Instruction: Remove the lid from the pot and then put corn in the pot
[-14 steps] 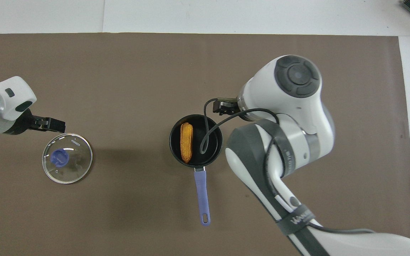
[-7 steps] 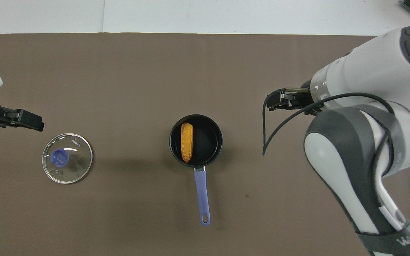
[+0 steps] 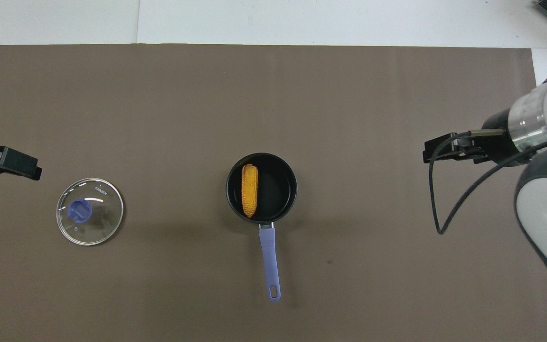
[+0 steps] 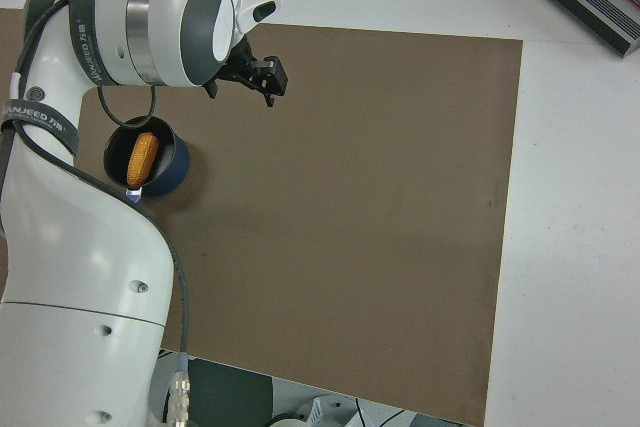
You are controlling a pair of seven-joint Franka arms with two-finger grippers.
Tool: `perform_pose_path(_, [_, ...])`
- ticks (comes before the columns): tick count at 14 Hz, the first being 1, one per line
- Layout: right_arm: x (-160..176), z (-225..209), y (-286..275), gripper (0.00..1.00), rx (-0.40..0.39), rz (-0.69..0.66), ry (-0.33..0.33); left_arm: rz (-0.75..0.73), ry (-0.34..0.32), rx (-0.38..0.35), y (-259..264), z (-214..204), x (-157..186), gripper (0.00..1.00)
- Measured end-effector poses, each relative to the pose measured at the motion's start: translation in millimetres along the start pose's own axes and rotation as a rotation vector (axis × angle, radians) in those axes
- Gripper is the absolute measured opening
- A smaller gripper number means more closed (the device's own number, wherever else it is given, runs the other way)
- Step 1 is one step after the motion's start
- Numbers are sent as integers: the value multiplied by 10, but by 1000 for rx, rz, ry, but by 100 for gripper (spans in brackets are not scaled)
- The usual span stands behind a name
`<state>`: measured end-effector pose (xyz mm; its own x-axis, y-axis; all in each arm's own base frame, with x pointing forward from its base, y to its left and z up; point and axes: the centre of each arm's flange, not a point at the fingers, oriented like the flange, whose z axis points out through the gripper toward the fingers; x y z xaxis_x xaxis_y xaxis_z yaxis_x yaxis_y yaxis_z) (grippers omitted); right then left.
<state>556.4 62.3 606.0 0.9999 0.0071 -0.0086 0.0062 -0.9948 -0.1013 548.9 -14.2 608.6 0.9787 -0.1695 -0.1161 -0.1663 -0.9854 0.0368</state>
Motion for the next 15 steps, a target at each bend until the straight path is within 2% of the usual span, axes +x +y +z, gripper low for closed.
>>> perform_pose_path(8, [-207, -388, 524, 100, -8, -28, -2, 1, 23, 6, 3, -122, -9, 100])
perform_pose_path(11, [-332, -677, 722, 100, -80, -18, 14, 8, 39, 11, 44, -205, -54, 100])
perform_pose_path(15, [-490, -964, 704, 100, -99, -16, -14, 22, 45, 32, 115, -255, -85, 100])
